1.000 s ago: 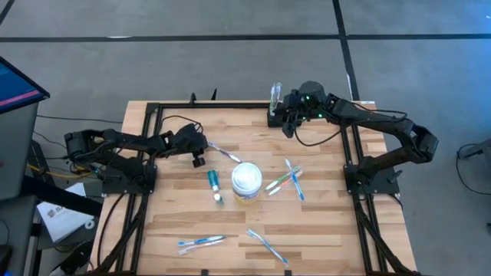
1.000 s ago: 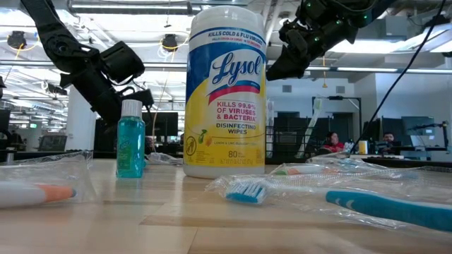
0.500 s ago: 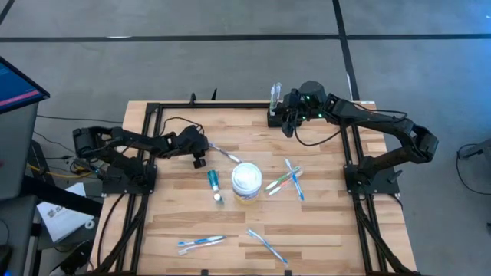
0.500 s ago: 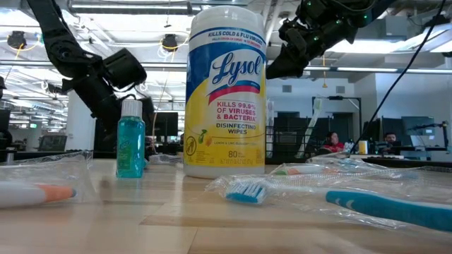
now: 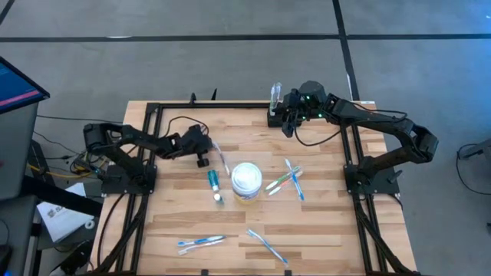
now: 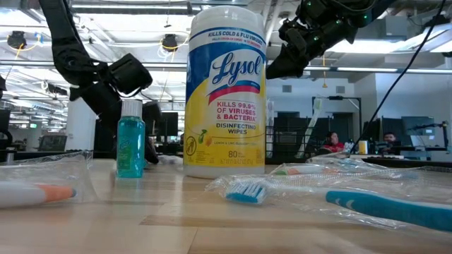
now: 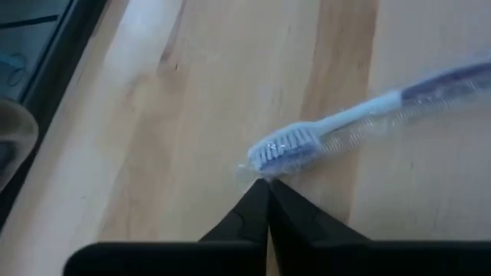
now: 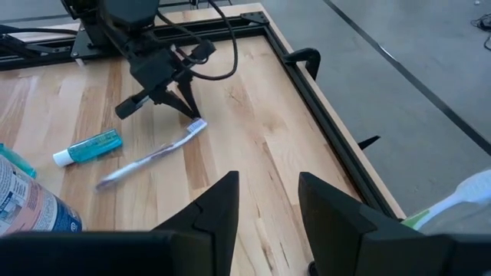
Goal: Pick & Place toothbrushing station
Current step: Put the purple toothbrush into the black mesh organizer
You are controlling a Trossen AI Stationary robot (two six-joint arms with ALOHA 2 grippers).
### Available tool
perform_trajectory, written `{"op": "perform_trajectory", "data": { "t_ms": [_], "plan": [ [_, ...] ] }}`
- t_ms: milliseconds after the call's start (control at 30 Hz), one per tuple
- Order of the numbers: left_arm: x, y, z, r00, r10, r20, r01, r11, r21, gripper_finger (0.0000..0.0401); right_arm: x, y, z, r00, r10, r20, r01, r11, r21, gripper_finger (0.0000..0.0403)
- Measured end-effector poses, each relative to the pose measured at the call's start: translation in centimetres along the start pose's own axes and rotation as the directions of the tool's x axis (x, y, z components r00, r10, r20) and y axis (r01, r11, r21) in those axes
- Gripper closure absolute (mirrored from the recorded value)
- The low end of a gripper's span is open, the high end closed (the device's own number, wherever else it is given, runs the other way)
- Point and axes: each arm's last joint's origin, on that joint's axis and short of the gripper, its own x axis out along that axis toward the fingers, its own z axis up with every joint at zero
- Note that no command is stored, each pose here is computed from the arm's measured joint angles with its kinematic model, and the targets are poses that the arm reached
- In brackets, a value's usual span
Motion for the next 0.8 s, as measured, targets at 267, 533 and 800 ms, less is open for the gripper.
{"op": "perform_trajectory", "data": {
  "t_ms": [267, 533, 800],
  "plan": [
    [-2.3, 0.7, 1.4, 0.992, 0.103, 0.077, -0.102, 0.995, -0.016, 0.0401, 0.0, 0.0, 0.0, 1.0, 0.0, 0.0, 0.0, 1.0, 0.0, 0.0276],
    [-5.4, 2.2, 3.2, 0.953, 0.187, 0.237, -0.171, 0.981, -0.089, 0.0401, 0.0, 0.1, 0.0, 1.0, 0.004, 0.0, -0.004, 1.0, -0.002, 0.0276],
    [-8.4, 2.4, 4.6, 0.892, 0.24, 0.384, -0.205, 0.97, -0.131, 0.0401, 0.3, 1.2, 0.2, 0.999, 0.037, 0.003, -0.037, 0.999, -0.021, 0.0276]
  ]
}}
